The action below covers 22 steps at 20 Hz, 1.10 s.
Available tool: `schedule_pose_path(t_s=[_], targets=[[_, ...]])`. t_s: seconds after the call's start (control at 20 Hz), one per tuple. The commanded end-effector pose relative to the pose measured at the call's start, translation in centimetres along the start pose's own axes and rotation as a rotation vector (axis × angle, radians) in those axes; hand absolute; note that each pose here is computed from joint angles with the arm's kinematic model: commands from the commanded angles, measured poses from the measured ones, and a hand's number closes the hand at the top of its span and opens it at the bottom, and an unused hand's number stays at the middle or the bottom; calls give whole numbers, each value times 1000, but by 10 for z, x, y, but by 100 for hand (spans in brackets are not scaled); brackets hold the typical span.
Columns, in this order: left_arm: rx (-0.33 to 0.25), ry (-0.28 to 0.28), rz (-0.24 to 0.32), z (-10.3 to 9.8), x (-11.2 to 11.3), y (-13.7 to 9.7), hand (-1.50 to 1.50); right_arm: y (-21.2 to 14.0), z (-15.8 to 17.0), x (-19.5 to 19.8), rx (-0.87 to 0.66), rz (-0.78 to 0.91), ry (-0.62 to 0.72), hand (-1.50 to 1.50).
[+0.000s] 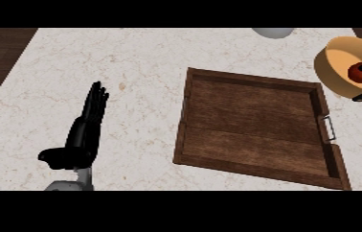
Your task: Pick the bell pepper from the tray and place it in the pot
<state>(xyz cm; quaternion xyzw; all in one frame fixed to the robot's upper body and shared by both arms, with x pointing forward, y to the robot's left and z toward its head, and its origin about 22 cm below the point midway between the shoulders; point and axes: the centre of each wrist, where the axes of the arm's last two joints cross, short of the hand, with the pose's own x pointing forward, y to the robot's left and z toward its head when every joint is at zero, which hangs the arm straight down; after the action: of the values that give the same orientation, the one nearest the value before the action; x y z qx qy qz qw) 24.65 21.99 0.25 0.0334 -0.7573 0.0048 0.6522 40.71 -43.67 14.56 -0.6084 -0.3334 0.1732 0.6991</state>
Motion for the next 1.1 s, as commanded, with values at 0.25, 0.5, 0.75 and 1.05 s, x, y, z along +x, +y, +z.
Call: schedule_pose_path(t_s=[0.25, 0.5, 0.75, 1.05], targets=[[3, 6, 4, 0, 1, 4, 0, 9, -7, -44, 28, -306, -91, -150], [24, 3, -14, -7, 1, 6, 0, -16, -6, -13, -159, -718, -158, -150], [7, 0, 1, 0, -1, 3, 0, -8, -11, -47, -212, -899, -74, -150], [21, 20, 1, 2, 6, 16, 0, -10, -15, -105, -289, -947, -67, -150]])
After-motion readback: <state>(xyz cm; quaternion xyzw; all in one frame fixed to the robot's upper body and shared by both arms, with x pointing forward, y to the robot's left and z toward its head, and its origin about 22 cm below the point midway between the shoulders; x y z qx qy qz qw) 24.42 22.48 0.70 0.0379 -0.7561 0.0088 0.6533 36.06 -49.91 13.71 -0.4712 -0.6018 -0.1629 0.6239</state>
